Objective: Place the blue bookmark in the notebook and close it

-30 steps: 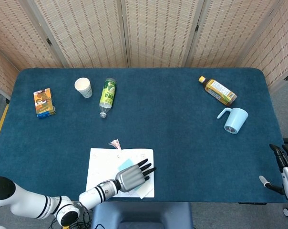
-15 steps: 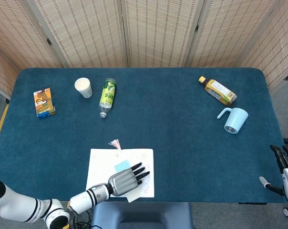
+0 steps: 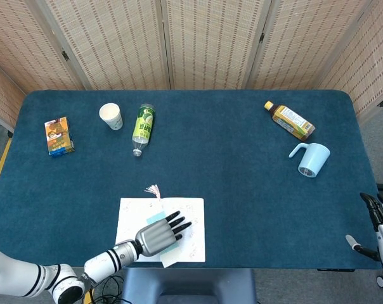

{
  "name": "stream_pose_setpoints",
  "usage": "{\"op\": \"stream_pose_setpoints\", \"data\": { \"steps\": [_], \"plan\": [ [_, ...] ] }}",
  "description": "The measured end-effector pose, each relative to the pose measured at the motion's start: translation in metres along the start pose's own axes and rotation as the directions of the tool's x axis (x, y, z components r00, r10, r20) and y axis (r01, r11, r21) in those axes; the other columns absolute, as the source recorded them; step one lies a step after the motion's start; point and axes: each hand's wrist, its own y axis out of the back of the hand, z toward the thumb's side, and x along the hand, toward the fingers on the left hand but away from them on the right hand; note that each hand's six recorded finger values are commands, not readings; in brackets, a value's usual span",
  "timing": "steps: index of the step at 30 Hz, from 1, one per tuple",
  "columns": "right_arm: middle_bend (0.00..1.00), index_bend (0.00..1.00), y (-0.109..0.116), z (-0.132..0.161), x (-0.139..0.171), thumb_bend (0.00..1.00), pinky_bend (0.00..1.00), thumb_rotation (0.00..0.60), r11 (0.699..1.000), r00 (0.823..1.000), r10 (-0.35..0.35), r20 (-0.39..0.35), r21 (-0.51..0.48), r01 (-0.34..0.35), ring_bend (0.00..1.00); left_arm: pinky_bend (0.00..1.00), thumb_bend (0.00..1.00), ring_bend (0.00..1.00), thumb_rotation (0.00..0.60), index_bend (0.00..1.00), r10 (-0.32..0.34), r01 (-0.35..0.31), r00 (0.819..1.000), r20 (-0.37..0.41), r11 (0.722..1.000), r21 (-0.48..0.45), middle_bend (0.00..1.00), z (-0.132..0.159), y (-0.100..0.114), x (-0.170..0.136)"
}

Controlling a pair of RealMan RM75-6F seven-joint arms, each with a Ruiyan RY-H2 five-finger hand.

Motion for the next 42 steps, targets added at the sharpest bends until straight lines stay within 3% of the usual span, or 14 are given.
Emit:
{"op": "stream_pose_setpoints", "data": {
  "steps": [6, 11, 22, 42],
  "plan": [
    [0.13, 0.04, 0.0, 0.0, -0.001, 0.11, 0.12, 0.6, 1.0, 1.0, 0.0, -0.001, -0.002, 0.0, 0.04, 0.09, 0.53, 0.0, 0.6, 0.31, 0.022, -0.025, 0.997, -0.07, 0.999, -0.031, 0.0, -0.027, 0.002, -0.016],
    [0.13, 0.04, -0.002, 0.0, -0.002, 0.11, 0.12, 0.6, 1.0, 1.0, 0.003, -0.006, -0.006, -0.003, 0.04, 0.09, 0.53, 0.0, 0.6, 0.33, -0.003, -0.002, 0.992, -0.126, 0.999, -0.035, 0.0, -0.046, -0.012, -0.031],
    [0.13, 0.04, -0.002, 0.001, -0.004, 0.11, 0.12, 0.6, 1.0, 1.0, 0.007, -0.007, -0.003, -0.007, 0.04, 0.09, 0.53, 0.0, 0.6, 0.33, -0.07, 0.063, 0.986, -0.153, 0.997, -0.047, 0.0, -0.05, -0.041, -0.038],
    [0.13, 0.04, -0.003, 0.002, -0.007, 0.11, 0.12, 0.6, 1.0, 1.0, 0.013, -0.01, 0.001, -0.013, 0.04, 0.09, 0.53, 0.0, 0.6, 0.34, -0.106, 0.098, 0.97, -0.221, 0.994, -0.047, 0.0, -0.064, -0.053, -0.04]
  ]
}}
